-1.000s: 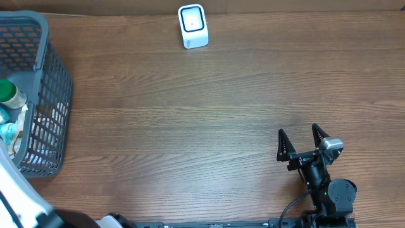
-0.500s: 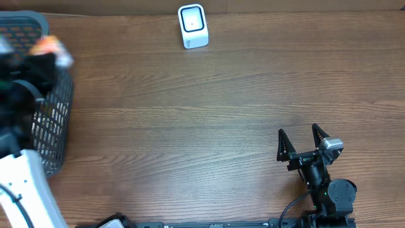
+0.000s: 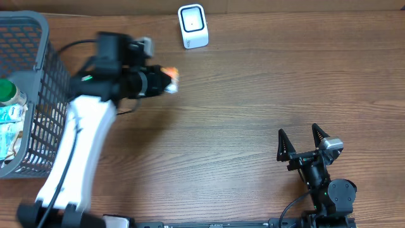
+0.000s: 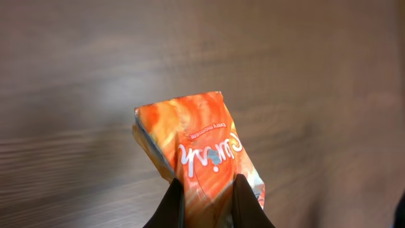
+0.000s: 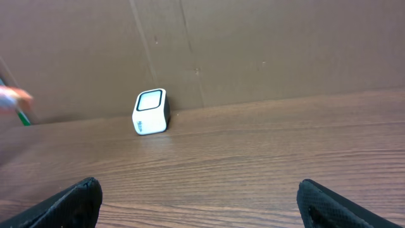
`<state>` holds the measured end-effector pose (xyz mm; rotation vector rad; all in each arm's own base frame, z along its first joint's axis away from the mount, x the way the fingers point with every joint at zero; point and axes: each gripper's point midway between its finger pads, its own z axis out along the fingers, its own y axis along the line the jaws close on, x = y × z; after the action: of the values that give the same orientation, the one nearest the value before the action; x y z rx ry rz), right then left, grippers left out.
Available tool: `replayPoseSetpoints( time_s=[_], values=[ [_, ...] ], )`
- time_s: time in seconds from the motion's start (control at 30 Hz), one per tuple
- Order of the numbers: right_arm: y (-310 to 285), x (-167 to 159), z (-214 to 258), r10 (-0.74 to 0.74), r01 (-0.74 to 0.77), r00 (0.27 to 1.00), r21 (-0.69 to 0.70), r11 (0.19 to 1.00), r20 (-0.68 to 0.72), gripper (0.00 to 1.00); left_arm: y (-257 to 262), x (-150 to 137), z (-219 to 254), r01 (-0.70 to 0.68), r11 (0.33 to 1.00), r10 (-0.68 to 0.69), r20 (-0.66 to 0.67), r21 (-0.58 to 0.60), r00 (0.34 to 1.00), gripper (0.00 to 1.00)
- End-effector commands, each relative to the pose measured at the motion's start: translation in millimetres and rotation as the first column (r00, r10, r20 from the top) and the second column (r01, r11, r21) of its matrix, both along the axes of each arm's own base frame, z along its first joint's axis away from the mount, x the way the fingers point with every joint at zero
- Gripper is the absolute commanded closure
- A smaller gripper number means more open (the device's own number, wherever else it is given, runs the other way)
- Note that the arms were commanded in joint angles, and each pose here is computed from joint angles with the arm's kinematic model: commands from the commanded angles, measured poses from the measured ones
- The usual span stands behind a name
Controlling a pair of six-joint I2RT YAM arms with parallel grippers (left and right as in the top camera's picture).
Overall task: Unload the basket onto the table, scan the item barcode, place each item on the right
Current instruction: 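Carry the orange tissue pack toward the white scanner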
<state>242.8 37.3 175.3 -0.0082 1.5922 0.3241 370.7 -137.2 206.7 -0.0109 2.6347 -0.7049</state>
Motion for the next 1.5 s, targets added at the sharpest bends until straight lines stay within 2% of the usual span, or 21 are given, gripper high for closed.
replayPoseSetpoints(
  time_s=[0.0,0.2,0.33,0.6,0.93,1.13,1.23,1.4,1.43,1.47],
  values=[
    [-1.5,0.2,-1.2,-0.008,0.008,1.0,-0.004,1.0,0.008,0.0,-23.7,-0.7,-37.7,0.059,0.997,-0.056,-0.088,0.04,0.995,0.96],
    [-1.5,0.2,-1.2,-0.008,0.008,1.0,-0.004,1.0,0.008,0.0,-48.4,-2.0,-99.5,0.062,0.997,-0.046,-0.256,0.052,0.966,0.96],
    [-1.5,0.2,-1.2,-0.008,0.008,1.0,-0.004,1.0,0.008,0.0,-54.8,9.0,-122.8,0.052,0.997,-0.037,-0.271,0.049,0.962,0.96],
    [-1.5,0.2,-1.2,-0.008,0.008,1.0,-0.004,1.0,0.008,0.0,-56.2,13.0,-131.5,0.052,0.997,-0.036,-0.273,0.051,0.961,0.96],
    [-1.5,0.2,-1.2,-0.008,0.008,1.0,-0.004,1.0,0.008,0.0,-50.9,-6.4,-136.2,0.049,0.997,-0.022,-0.36,0.066,0.933,0.96],
    [-1.5,0.2,-1.2,-0.008,0.008,1.0,-0.004,1.0,0.008,0.0,-73.0,6.1,-127.6,0.038,0.999,-0.041,-0.31,-0.015,0.95,0.96],
    [-1.5,0.2,-1.2,-0.008,0.008,1.0,-0.004,1.0,0.008,0.0,-85.4,1.5,-133.7,0.031,0.999,-0.036,-0.334,-0.018,0.942,0.96],
    [-1.5,0.2,-1.2,-0.008,0.008,1.0,-0.004,1.0,0.008,0.0,-112.6,-16.8,-154.3,0.105,0.994,-0.098,-0.37,-0.001,0.924,0.96],
    [-1.5,0.2,-1.2,-0.008,0.008,1.0,-0.004,1.0,0.008,0.0,-116.4,-20.4,-158.4,0.118,0.993,-0.108,-0.379,0.003,0.919,0.91],
    [-1.5,0.2,-1.2,-0.008,0.008,1.0,-0.004,1.0,0.008,0.0,-119.3,-24.6,-162.9,0.129,0.992,-0.115,-0.391,0.009,0.913,0.79]
  ],
)
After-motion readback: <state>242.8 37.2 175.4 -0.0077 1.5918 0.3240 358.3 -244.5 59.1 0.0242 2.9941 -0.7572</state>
